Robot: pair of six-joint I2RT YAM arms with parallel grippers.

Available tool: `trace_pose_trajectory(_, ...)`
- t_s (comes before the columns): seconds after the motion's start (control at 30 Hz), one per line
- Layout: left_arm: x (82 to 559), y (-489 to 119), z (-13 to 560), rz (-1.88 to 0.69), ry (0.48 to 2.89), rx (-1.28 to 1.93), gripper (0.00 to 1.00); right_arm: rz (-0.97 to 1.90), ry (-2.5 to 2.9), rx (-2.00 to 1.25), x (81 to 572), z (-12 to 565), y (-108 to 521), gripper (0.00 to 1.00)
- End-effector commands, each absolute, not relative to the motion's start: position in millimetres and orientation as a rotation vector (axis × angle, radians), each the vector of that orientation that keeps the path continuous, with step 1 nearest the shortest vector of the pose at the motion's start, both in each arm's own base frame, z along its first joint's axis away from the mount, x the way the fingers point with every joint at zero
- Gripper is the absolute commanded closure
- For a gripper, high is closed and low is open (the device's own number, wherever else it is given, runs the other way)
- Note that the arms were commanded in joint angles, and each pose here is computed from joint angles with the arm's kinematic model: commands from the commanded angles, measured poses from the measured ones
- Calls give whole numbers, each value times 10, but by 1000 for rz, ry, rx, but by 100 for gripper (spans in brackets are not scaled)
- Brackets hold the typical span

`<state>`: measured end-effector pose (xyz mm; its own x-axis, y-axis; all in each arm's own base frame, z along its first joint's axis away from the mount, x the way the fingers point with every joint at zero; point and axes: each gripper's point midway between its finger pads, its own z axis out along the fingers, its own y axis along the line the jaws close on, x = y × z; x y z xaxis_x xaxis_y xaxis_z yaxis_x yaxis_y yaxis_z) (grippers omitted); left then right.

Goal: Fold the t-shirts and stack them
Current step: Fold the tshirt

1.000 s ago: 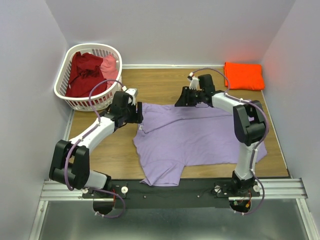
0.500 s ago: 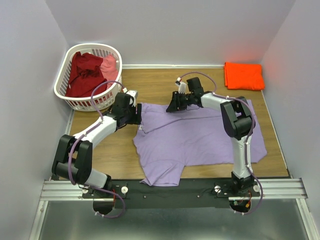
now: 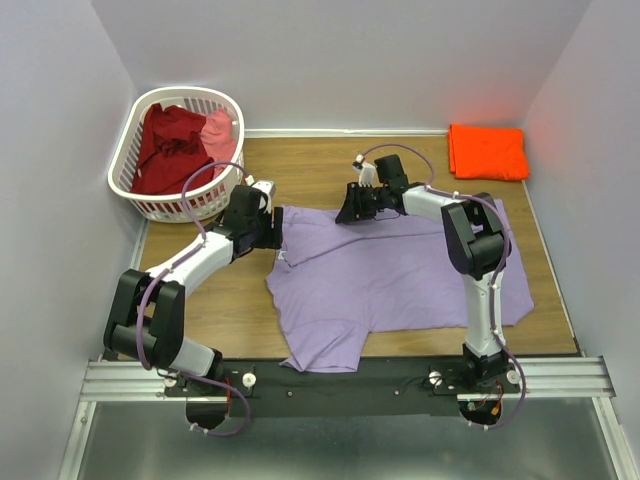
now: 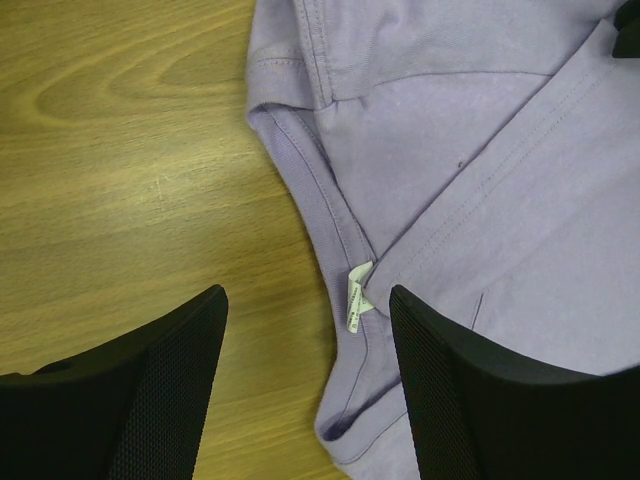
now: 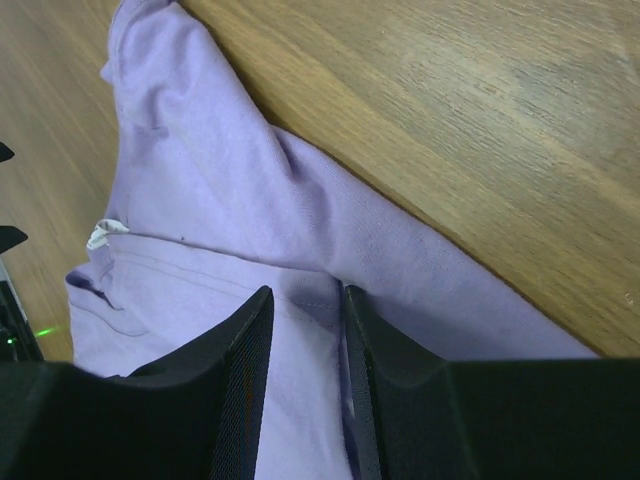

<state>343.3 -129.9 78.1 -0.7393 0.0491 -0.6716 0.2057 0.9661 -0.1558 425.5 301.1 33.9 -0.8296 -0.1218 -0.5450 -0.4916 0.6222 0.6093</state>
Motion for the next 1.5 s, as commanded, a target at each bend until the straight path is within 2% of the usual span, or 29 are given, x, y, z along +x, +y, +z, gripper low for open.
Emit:
trace_pose_trajectory(0.0,3424,-1289,745,-268,2396,185,26,1047,2397,-495,4259,284,2972,58)
trace_pose_trajectory(0.13,3422,-1290,734,-268,2399,188,27,1113,2400,-516,4195,261,3023,62)
trace_pose_trajectory(0.4,3428,-1295,729,-269,2401,191,27,1242,2352,-592,4072,400,3116,79)
trace_pose_trajectory(0.43,3421,-1292,727,-268,2402,191,27,1239,2349,-597,4068,408,3119,85)
trace_pose_trajectory(0.6,3423,-1290,732,-267,2401,190,27,1250,2348,-606,4028,423,3115,99)
trace_pose_trajectory(0.93,3420,-1291,748,-269,2396,192,27,1317,2293,-702,3603,697,3011,99)
trace_pose_trajectory(1.13,3411,-1287,724,-268,2404,187,27,1337,2352,-718,3230,561,2858,99)
trace_pose_trajectory(1.47,3409,-1286,708,-266,2408,189,27,1298,2414,-711,2995,432,2716,99)
